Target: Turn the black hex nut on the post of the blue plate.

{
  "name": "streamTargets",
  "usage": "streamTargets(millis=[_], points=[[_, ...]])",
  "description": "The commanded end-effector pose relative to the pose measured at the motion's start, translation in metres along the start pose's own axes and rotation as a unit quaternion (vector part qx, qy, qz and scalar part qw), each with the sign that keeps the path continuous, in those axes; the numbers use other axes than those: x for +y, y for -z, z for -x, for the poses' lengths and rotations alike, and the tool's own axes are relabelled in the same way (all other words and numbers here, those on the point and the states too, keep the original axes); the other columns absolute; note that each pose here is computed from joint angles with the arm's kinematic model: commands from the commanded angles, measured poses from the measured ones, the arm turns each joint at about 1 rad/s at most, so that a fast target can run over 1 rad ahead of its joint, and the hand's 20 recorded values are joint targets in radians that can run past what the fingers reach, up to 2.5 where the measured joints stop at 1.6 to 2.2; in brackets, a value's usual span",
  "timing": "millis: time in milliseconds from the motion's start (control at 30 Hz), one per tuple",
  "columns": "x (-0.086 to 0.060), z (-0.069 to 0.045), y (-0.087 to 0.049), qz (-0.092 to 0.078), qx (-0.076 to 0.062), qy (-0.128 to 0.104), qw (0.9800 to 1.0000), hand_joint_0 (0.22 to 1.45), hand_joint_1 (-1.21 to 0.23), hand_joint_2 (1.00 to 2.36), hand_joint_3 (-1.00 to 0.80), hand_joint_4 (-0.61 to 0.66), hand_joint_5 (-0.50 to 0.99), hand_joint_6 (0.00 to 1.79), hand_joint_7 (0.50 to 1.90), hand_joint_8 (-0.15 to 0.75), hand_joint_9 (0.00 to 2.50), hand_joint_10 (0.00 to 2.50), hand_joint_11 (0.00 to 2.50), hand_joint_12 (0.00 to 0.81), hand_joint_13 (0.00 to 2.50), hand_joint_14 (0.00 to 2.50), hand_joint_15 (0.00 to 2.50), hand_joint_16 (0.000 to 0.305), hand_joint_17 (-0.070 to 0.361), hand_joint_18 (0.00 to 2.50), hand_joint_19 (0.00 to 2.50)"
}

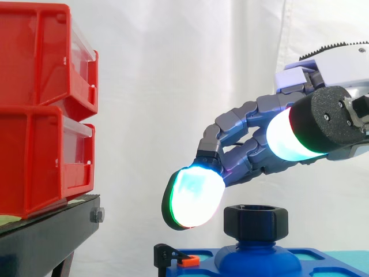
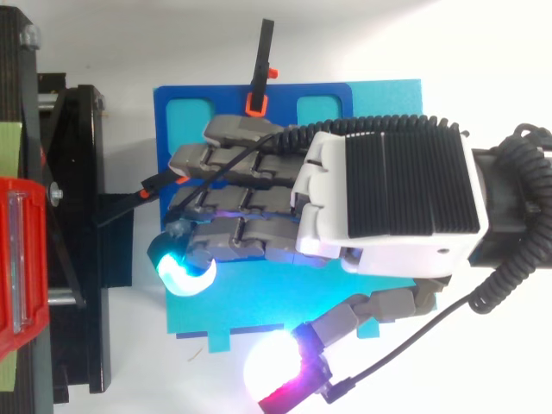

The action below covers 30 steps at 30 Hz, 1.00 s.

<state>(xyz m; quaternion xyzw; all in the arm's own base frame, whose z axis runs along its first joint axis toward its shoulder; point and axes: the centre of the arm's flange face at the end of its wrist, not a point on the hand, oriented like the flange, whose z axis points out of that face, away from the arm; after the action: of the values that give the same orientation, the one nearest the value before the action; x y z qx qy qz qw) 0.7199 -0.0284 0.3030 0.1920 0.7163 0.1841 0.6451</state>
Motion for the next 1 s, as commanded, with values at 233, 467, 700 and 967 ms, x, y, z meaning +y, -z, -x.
streamTargets(millis=[233, 467, 700, 967], points=[[-0.010, -0.005, -0.003, -0.001, 0.006, 0.008, 1.0000, 0.48, -0.47, 1.00, -0.50, 0.19, -0.20, 0.50, 0.79, 0.251, 0.33, 0.00, 0.00, 0.373, 0.08, 0.00, 0.00, 0.058, 0.130, 0.01, 0.09], [-0.021, 0.002, 0.002, 0.009, 0.029, 0.030, 0.9991, 0.48, -0.47, 1.00, -0.50, 0.19, -0.20, 0.50, 0.79, 0.251, 0.33, 0.00, 0.00, 0.373, 0.08, 0.00, 0.00, 0.058, 0.130, 0.02, 0.08], [-0.031, 0.017, 0.004, -0.001, 0.040, 0.040, 0.9984, 0.48, -0.48, 1.00, -0.50, 0.19, -0.20, 0.50, 0.79, 0.251, 0.33, 0.00, 0.00, 0.374, 0.08, 0.00, 0.00, 0.058, 0.130, 0.02, 0.08], [-0.043, 0.024, 0.007, 0.006, 0.044, 0.044, 0.9980, 0.48, -0.48, 1.00, -0.50, 0.19, -0.20, 0.50, 0.79, 0.251, 0.33, 0.00, 0.00, 0.373, 0.08, 0.00, 0.00, 0.058, 0.130, 0.02, 0.09]])
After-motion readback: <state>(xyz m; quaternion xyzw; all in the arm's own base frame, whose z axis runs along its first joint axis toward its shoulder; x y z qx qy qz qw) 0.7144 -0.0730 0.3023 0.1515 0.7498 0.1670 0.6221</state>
